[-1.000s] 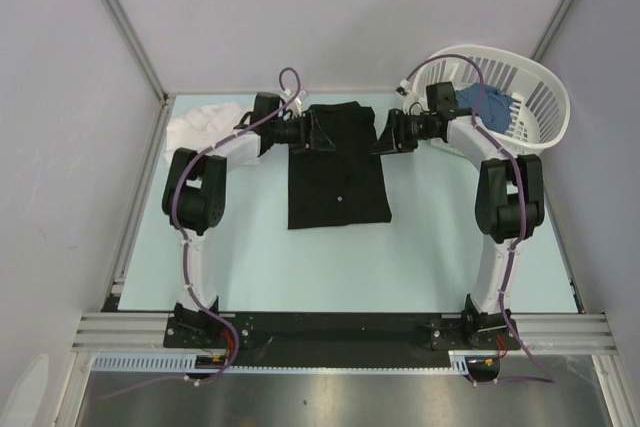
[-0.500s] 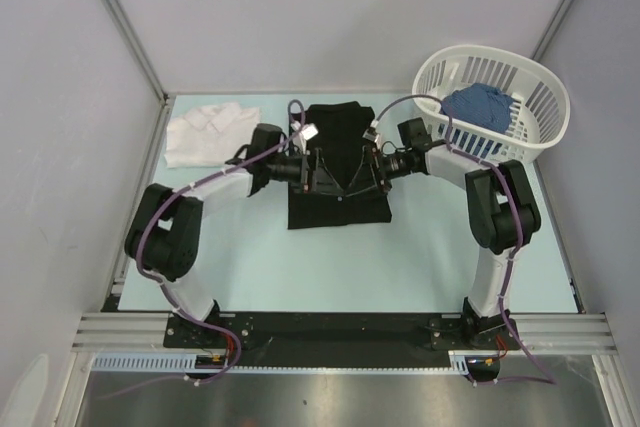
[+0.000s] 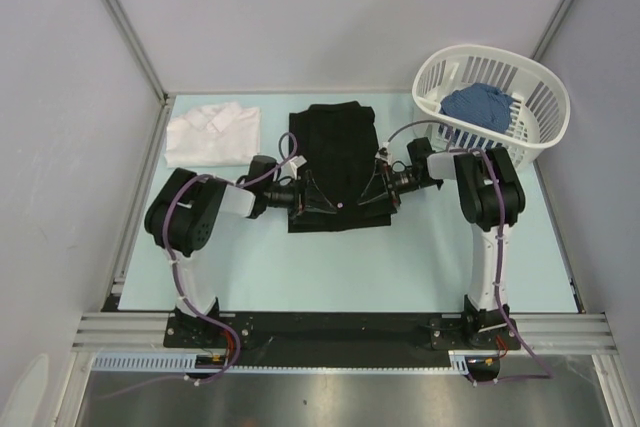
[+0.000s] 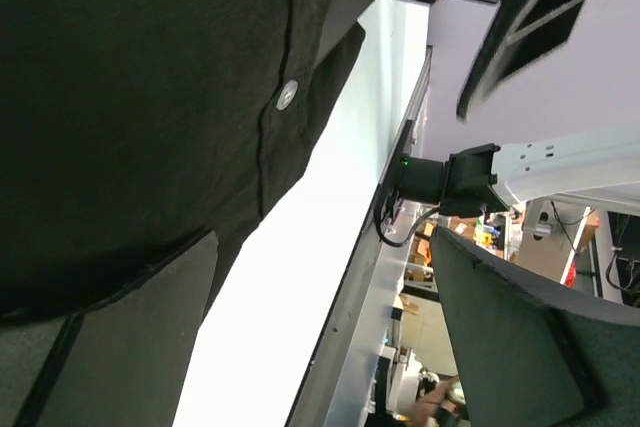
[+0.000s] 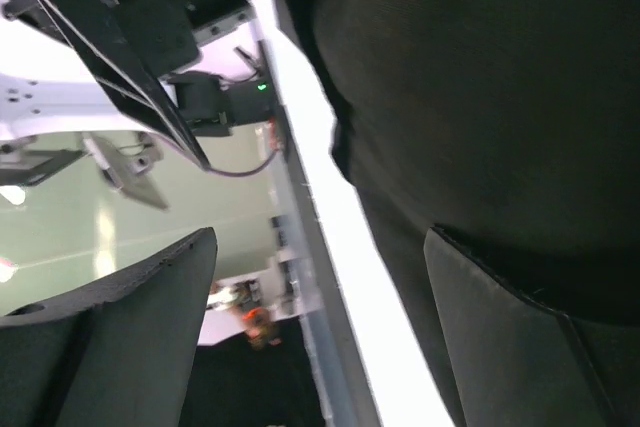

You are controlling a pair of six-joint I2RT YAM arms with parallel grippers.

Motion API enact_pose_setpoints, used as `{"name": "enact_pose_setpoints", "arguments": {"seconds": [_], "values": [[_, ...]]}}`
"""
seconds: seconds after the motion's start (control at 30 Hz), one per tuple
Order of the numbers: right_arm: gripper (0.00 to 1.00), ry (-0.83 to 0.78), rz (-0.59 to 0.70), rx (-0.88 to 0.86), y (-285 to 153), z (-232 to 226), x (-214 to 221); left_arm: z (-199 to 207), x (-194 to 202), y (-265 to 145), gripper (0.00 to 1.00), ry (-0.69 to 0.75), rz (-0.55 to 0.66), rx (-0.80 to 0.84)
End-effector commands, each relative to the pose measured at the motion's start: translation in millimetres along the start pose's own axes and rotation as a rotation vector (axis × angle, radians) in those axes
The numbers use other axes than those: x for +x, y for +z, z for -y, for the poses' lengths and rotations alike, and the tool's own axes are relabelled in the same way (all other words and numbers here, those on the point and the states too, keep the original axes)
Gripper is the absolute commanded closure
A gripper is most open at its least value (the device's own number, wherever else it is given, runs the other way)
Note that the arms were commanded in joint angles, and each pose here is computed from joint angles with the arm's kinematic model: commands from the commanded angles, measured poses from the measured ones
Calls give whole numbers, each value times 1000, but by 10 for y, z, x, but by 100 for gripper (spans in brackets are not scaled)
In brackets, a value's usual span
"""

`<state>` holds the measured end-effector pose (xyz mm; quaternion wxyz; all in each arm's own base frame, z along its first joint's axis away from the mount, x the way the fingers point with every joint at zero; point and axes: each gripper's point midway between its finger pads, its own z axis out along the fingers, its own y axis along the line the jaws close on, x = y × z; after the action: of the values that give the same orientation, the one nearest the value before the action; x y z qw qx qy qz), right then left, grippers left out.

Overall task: Fold and stack the long sleeve shirts
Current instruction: Fold the shirt

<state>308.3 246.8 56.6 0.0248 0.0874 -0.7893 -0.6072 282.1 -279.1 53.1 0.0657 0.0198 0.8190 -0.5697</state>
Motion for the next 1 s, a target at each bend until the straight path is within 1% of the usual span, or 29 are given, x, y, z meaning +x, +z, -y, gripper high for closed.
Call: {"name": "enact_pose_setpoints", "arguments": {"seconds": [0.0, 0.03, 0.07, 0.1, 0.13, 0.17, 0.2, 0.27, 0.3, 0.33, 0.37, 0.4, 0.47, 0.5, 0.53, 0.57, 0.63, 0.67, 0.73, 0.77, 0.8, 0.83, 0.87, 0.93, 0.97], "values": [[8, -85, -9, 75, -227, -133, 100, 19, -71, -196, 3, 115, 50, -47], [8, -136, -3, 62, -265, -354, 113, 121, -39, -222, 3, 136, 37, -19], [8, -143, -10, 30, -252, -501, 159, 298, -53, -249, 3, 188, 40, 11], [7, -179, -8, 13, -254, -670, 194, 387, -69, -251, 3, 213, 41, 25], [7, -192, -22, -7, -196, -756, 233, 459, -85, -248, 3, 224, 43, 34], [7, -154, -26, -13, -155, -814, 251, 603, -130, -202, 3, 266, 50, 62], [7, -210, -5, -24, -114, -843, 160, 676, -157, -169, 3, 253, 53, 73], [7, -191, 0, -23, -12, -826, 96, 779, -276, -33, 4, 262, 69, 93], [7, -234, 21, -25, 15, -806, -15, 783, -330, 15, 4, 258, 76, 100], [7, -225, 26, -20, 59, -722, -132, 784, -395, 61, 4, 253, 87, 106], [7, -224, 39, -12, 58, -671, -223, 829, -563, 99, 5, 261, 122, 105], [7, -229, 48, 4, 66, -581, -302, 611, -625, 186, 6, 216, 120, 71], [7, -216, 64, 56, 97, -266, -452, 342, -872, 168, 7, 142, 188, 12], [7, -215, 70, 75, 97, -143, -497, 118, -902, 193, 7, 93, 194, -16], [7, -196, 74, 97, 99, -31, -535, -86, -957, 121, 8, 34, 212, -56], [7, -163, 71, 110, 115, 135, -566, -232, -987, 80, 8, 10, 232, -96], [8, -128, 84, 137, 34, 254, -574, -508, -955, -79, 8, -67, 241, -163], [7, -113, 85, 138, -9, 221, -551, -558, -949, -138, 8, -51, 244, -177], [7, -102, 98, 120, -111, 106, -543, -468, -950, -300, 7, -17, 246, -171], [7, -98, 104, 109, -143, 26, -550, -378, -948, -340, 6, 54, 235, -154], [7, -140, 115, 75, -184, -205, -600, -247, -911, -367, 6, 100, 208, -117], [6, -151, 124, 59, -191, -320, -639, -21, -922, -407, 5, 163, 201, -85], [5, -170, 145, 41, -193, -458, -721, 88, -918, -412, 4, 212, 191, -64], [5, -208, 168, 11, -168, -666, -827, 306, -929, -375, 4, 260, 172, -26], [5, -217, 196, -16, -149, -776, -947, 353, -948, -343, 4, 260, 170, -19]]}}
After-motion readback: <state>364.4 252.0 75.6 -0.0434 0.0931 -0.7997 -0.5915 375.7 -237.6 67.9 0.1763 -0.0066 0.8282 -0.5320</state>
